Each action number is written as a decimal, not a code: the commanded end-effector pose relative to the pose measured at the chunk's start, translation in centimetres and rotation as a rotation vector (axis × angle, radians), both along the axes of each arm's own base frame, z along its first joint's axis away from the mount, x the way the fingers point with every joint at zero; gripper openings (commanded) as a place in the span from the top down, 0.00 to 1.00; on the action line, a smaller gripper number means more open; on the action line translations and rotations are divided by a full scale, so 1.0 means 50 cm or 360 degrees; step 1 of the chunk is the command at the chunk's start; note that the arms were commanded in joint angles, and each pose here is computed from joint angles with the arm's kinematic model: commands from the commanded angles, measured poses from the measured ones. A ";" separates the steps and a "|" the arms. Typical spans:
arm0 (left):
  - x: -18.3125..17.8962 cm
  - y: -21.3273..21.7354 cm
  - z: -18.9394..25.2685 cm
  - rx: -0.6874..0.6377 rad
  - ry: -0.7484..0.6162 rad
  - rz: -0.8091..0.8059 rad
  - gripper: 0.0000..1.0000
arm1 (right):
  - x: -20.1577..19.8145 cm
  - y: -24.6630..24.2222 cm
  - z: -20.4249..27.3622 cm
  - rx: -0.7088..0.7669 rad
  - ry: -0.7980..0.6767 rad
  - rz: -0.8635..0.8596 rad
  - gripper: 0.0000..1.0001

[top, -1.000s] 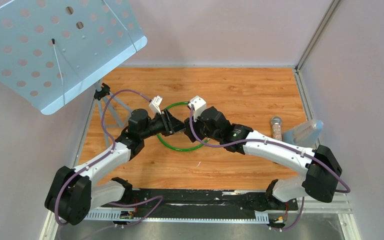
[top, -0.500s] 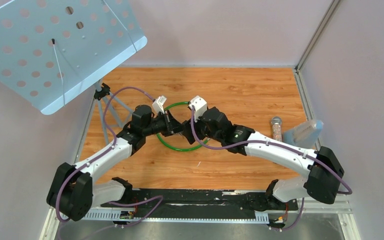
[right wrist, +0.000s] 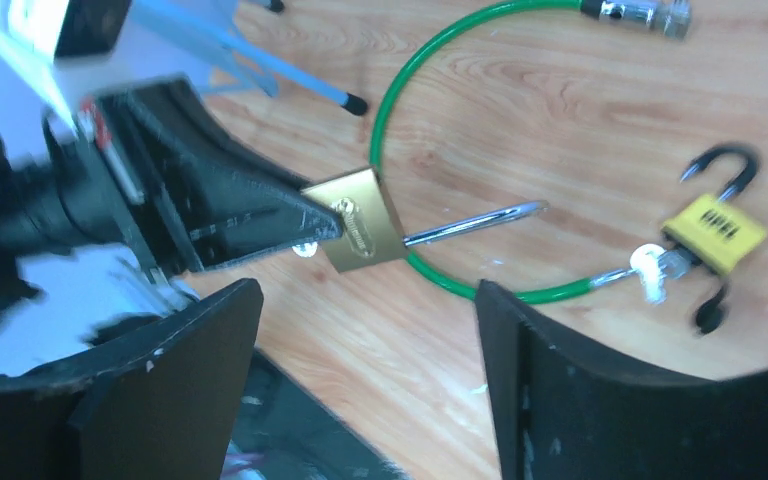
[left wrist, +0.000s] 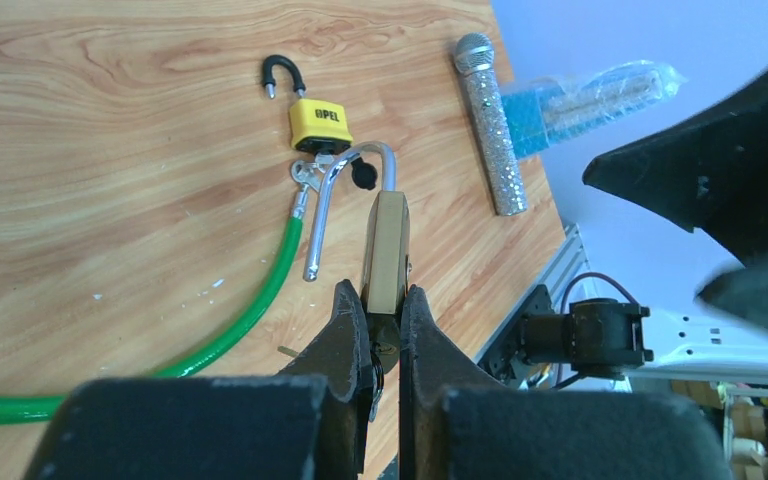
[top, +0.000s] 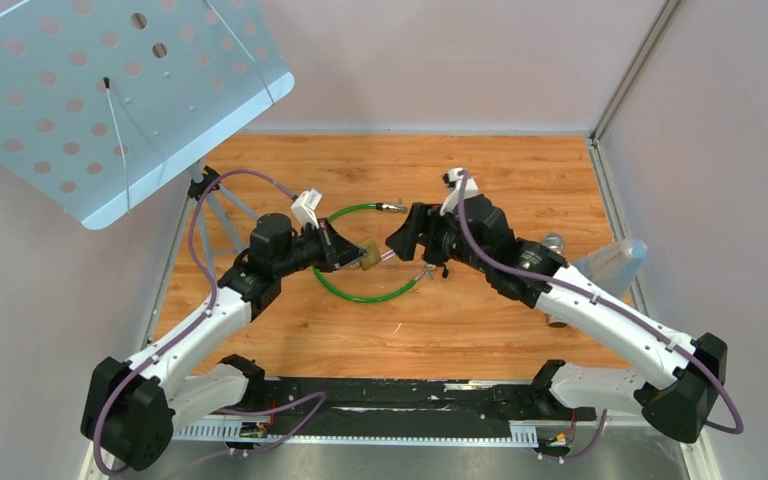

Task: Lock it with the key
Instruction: Lock the lock.

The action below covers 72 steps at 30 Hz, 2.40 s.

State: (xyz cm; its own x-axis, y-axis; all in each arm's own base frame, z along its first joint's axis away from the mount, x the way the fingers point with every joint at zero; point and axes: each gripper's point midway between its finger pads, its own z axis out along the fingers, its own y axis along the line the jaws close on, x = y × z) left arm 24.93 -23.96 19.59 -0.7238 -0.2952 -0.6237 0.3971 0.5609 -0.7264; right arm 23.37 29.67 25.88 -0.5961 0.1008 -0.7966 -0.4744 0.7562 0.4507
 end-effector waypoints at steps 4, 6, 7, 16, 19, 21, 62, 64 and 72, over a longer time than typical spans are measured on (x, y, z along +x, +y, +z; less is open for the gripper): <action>-0.014 -0.009 0.199 -0.0308 -0.0367 -0.0033 1.00 | -0.003 0.045 0.047 0.0710 0.0879 -0.0331 0.28; -0.019 -0.006 0.212 -0.0318 -0.0412 -0.0038 1.00 | 0.011 0.055 0.041 0.0769 0.0969 -0.0412 0.29; -0.023 -0.005 0.217 -0.0320 -0.0429 -0.0046 1.00 | 0.016 0.059 0.040 0.0794 0.1004 -0.0444 0.30; -0.049 0.002 0.248 -0.0357 -0.0530 -0.0087 1.00 | 0.042 0.057 -0.016 0.0891 0.1174 -0.0697 0.54; -0.061 -0.003 0.248 -0.0391 -0.0552 -0.0137 1.00 | 0.049 0.057 -0.021 0.0887 0.1148 -0.0706 0.57; -0.067 -0.006 0.244 -0.0414 -0.0549 -0.0162 1.00 | 0.052 0.055 -0.030 0.0876 0.1146 -0.0724 0.57; -0.077 -0.024 0.179 -0.0574 -0.0437 -0.0239 0.28 | 0.058 0.090 0.099 0.1356 0.0908 -0.0367 1.00; -0.081 -0.024 0.180 -0.0582 -0.0443 -0.0249 0.28 | 0.059 0.096 0.091 0.1348 0.0927 -0.0362 1.00; -0.089 -0.006 0.159 -0.0351 -0.0678 -0.0258 0.17 | 0.062 0.104 0.065 0.1277 0.1016 -0.0416 1.00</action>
